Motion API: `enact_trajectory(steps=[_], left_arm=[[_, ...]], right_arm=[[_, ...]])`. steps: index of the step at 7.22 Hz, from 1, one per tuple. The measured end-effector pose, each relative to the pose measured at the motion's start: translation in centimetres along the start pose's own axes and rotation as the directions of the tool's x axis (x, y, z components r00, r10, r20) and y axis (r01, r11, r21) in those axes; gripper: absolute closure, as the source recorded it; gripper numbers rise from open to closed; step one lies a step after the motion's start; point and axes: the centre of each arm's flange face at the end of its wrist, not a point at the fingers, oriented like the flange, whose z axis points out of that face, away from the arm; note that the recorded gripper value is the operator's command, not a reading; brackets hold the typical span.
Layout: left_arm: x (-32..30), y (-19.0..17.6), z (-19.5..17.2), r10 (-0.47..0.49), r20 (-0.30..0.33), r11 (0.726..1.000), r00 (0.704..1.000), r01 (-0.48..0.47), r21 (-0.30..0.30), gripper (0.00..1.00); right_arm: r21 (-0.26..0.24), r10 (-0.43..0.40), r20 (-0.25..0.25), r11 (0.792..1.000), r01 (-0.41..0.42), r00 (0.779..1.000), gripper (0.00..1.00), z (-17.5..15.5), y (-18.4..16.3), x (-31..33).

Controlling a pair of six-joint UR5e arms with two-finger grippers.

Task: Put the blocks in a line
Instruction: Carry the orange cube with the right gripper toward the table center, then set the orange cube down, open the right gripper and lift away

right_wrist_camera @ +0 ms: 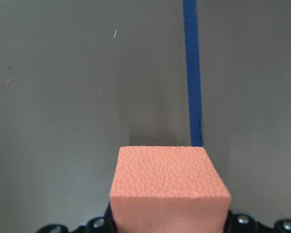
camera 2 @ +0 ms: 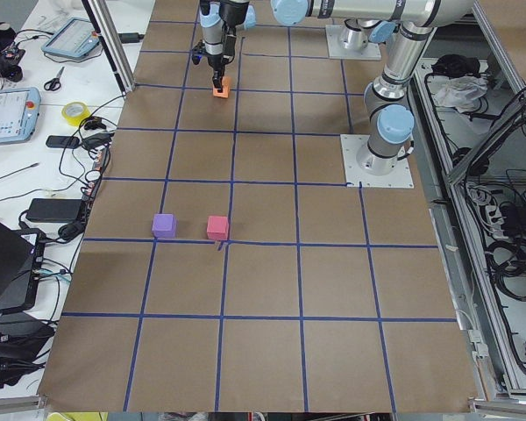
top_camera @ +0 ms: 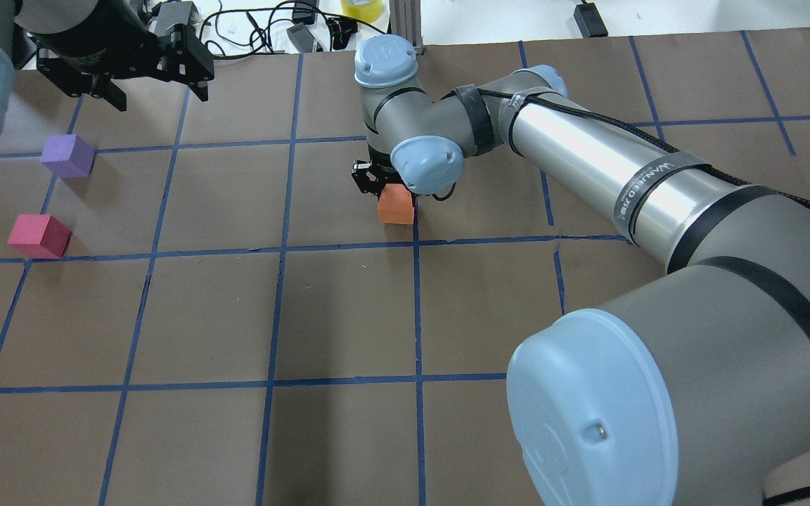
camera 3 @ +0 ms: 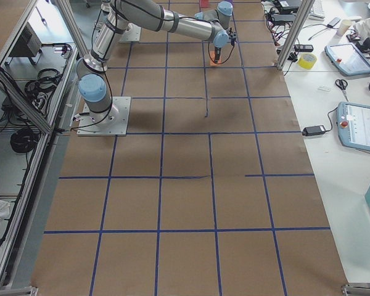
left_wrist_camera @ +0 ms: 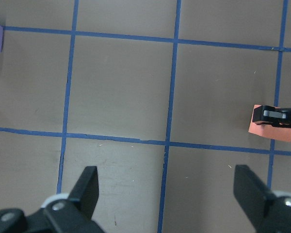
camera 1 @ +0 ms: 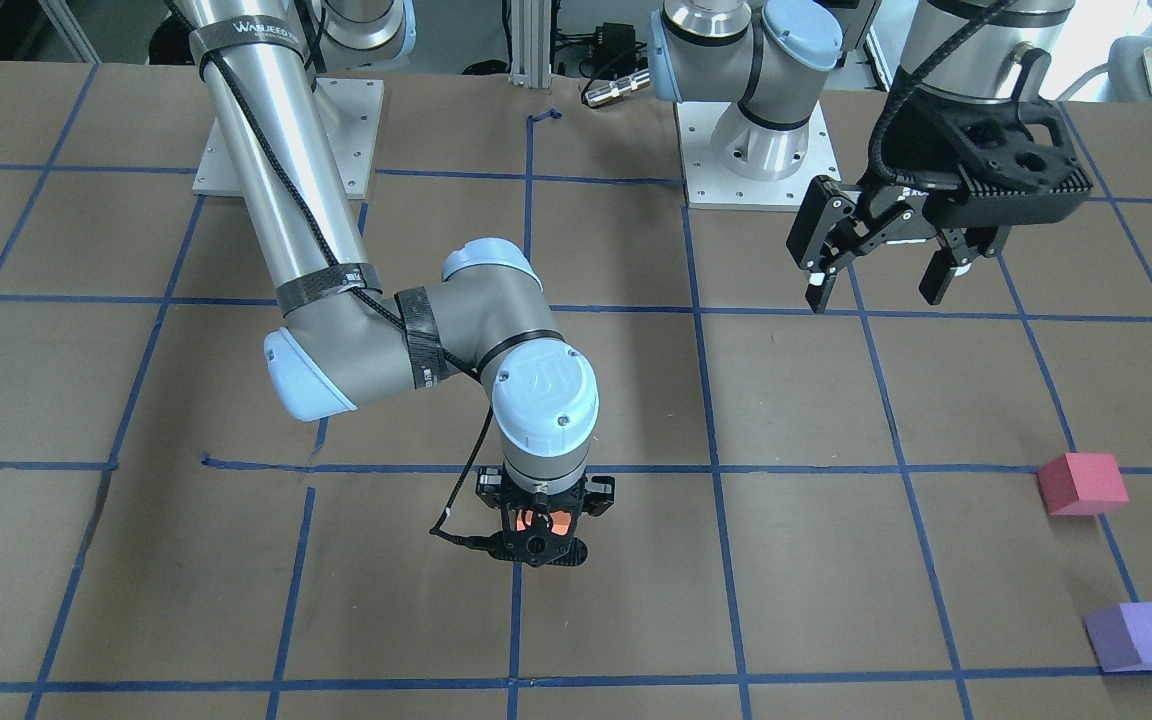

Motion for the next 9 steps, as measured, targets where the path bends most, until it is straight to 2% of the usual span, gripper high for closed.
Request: enact_trajectory(steps=[4,5,6,7,9], left_arm=[[0.0,0.0,0.3,0.004,-0.001,1.0,1.0,-0.004,-0.004,0.0],[0.1,-0.2,0.5,0.006,-0.001,1.0,1.0,-0.006,-0.008,0.0],[0.0,-0.1,0.5,0.006,0.002,1.0,1.0,-0.006,-0.009,0.0],[-0.2,0.0,0.4,0.003,0.005,1.0,1.0,-0.003,-0.012,0.0],[-0.2,0.4,0.9,0.0,0.007,1.0,1.0,0.0,-0.027,0.0]], right_arm=[[-0.011,-0.014,-0.006,1.0,0.014,1.0,0.72,0.6,0.4,0.2],[-0.009,-0.024,-0.005,1.0,0.024,1.0,0.55,0.6,0.4,0.1],[-0.012,-0.029,-0.006,1.0,0.029,1.0,0.19,0.9,0.6,0.1],[-0.018,-0.032,-0.01,0.999,0.032,0.999,0.0,1.2,0.9,0.2],[0.001,-0.039,-0.002,0.999,0.039,0.999,0.0,2.0,1.5,0.1]])
